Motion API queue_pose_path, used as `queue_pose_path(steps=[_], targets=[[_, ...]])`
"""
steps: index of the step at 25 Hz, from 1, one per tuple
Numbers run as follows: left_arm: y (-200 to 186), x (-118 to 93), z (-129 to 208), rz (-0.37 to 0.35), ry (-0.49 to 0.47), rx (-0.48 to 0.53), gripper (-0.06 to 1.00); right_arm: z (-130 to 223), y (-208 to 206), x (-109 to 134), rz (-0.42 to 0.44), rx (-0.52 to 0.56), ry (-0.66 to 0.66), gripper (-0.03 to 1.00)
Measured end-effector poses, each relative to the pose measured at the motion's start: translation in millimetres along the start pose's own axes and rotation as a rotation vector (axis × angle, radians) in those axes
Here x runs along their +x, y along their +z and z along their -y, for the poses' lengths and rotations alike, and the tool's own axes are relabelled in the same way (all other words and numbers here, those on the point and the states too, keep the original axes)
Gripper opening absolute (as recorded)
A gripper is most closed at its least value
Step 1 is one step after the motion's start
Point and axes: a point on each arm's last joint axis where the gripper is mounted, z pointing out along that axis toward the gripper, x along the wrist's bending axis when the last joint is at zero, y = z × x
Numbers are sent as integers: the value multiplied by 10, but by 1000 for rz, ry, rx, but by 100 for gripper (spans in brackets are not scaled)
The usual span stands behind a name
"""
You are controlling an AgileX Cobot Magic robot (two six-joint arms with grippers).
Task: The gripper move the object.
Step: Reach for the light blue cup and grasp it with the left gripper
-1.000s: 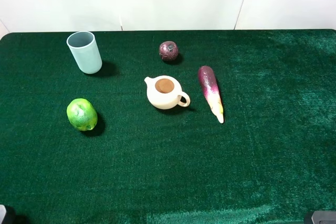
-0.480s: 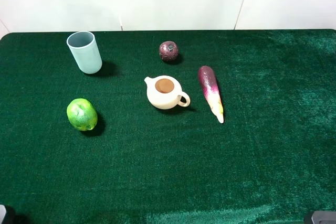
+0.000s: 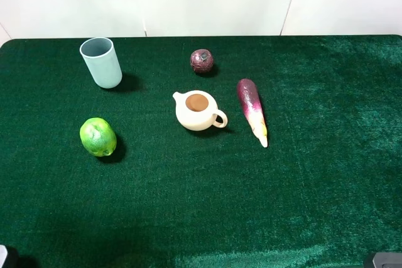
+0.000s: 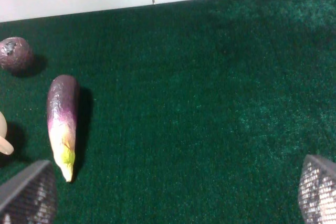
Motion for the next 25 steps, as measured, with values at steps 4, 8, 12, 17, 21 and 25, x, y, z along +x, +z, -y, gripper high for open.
queue_pose_path(steps=[4, 8, 12, 17, 21, 25], targets=[[119, 38, -226, 5, 6, 34, 94, 0, 0, 0, 0, 0, 0, 69], [245, 39, -449, 21, 31, 76, 93, 0, 0, 0, 0, 0, 0, 69], [410, 6, -703, 31, 82, 127, 93, 0, 0, 0, 0, 0, 0, 69], [672, -45, -1018, 49, 127, 189, 93, 0, 0, 0, 0, 0, 0, 69], [905, -103, -1254, 66, 169, 230, 93, 0, 0, 0, 0, 0, 0, 69], [1162, -171, -1463, 82, 213, 265, 93, 0, 0, 0, 0, 0, 0, 69]])
